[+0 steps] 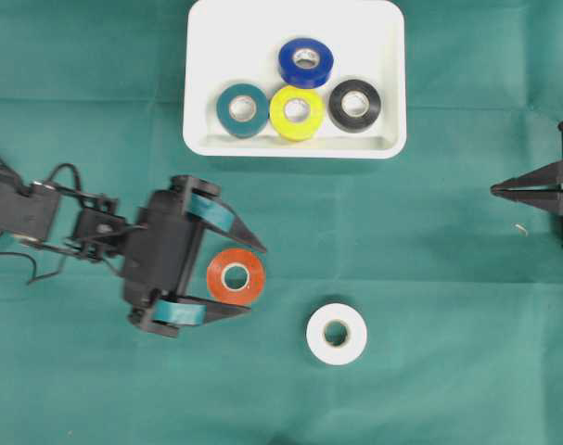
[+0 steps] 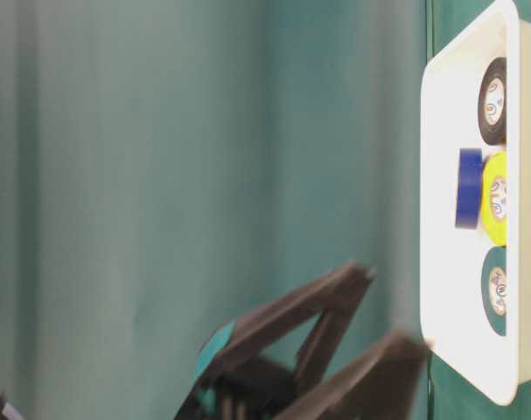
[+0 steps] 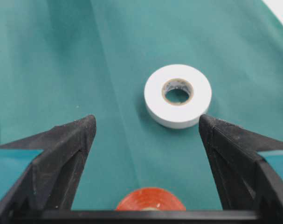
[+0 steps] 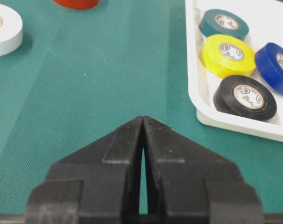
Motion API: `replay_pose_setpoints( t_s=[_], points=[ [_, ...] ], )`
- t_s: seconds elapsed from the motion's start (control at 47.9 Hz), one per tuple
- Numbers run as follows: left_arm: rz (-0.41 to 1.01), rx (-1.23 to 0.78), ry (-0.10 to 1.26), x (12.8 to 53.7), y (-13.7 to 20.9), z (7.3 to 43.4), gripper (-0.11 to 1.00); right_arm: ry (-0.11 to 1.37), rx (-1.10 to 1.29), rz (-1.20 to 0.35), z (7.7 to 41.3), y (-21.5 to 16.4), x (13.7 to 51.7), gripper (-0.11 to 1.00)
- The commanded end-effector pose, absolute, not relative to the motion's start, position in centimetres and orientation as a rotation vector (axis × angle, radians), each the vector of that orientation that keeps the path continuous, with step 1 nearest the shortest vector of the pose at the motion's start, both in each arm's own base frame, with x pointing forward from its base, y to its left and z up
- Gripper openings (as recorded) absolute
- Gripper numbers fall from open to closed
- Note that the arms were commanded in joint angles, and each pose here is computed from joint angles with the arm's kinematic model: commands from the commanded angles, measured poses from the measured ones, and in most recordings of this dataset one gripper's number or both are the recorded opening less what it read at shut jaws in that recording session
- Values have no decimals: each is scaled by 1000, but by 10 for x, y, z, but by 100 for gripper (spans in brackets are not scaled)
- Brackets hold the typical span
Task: Put the tape into the white case with the left arm.
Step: 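Move the left gripper down onto the white tape roll and grip it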
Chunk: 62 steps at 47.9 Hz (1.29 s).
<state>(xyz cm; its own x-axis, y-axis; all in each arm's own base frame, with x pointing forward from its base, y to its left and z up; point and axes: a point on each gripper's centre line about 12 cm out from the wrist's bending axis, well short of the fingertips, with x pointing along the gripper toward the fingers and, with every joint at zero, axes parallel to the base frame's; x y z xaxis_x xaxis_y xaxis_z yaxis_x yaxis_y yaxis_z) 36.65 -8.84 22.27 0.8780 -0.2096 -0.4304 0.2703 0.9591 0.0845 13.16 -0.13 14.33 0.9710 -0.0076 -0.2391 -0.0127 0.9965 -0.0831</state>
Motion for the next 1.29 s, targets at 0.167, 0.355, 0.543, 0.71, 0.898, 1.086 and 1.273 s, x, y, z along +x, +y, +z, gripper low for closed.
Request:
replay_pose_setpoints(
  t_s=[0.167,0.355,0.543,0.71,0.898,1.086,1.273],
  points=[
    [-271,150,406,394,-103,232,91,228,-84,2,148,-1,133,-9],
    [-288,153,403,410,-115,232,91,229,-85,3,147,-1,133,-9],
    [-313,164,452,428,-131,220,91,229,-85,3,147,-1,133,-9],
    [-324,174,506,445,-140,208,91,228,-85,3,147,-1,133,-9],
    [-342,187,578,463,-154,197,91,225,-85,3,147,-1,133,-9],
    [-369,206,665,473,-171,181,91,225,-85,3,147,-1,133,-9],
    [-387,220,734,475,-182,164,91,225,-85,3,147,-1,133,-9]
  ],
)
